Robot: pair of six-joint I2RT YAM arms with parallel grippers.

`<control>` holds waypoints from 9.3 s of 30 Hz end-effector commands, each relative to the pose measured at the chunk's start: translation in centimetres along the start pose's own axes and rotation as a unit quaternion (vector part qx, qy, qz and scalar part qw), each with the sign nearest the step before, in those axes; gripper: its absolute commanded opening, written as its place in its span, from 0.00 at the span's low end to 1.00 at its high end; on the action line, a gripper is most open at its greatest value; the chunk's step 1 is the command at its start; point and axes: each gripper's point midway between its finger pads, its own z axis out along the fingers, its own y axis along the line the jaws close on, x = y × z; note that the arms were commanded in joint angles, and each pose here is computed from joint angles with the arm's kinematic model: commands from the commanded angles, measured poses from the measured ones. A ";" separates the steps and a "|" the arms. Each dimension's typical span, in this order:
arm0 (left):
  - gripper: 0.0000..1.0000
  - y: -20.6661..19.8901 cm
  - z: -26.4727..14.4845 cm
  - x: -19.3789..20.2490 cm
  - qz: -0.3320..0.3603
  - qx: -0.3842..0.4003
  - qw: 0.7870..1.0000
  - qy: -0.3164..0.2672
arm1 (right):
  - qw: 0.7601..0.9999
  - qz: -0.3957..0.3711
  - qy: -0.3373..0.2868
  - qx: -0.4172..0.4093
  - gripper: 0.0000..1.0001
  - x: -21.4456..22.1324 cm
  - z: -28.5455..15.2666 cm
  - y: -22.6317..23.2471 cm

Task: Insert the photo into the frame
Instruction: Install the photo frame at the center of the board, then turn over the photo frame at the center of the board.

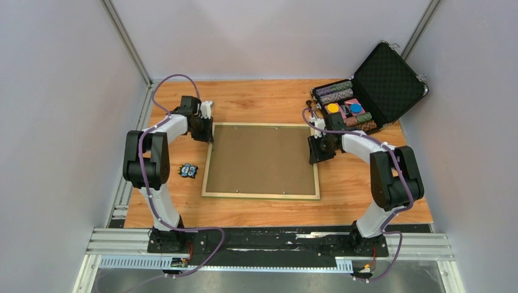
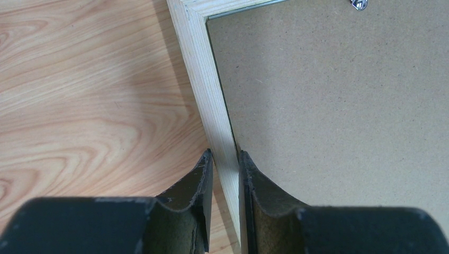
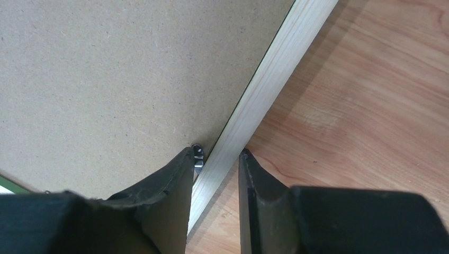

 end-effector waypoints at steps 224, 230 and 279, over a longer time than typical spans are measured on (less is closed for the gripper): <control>0.83 -14.7 -14.1 -2.2 0.693 -0.031 0.697 -0.182 | 0.929 -0.293 -0.042 -0.221 0.00 -9.8 -12.8 19.4; 0.61 -14.9 -13.7 -2.4 0.690 -0.031 0.704 -0.167 | 0.932 -0.286 -0.044 -0.220 0.00 -10.1 -12.9 18.9; 0.00 -18.6 -23.9 -1.7 0.655 0.089 0.746 -0.083 | 0.831 -0.504 -0.232 0.025 0.83 -12.7 -21.5 20.1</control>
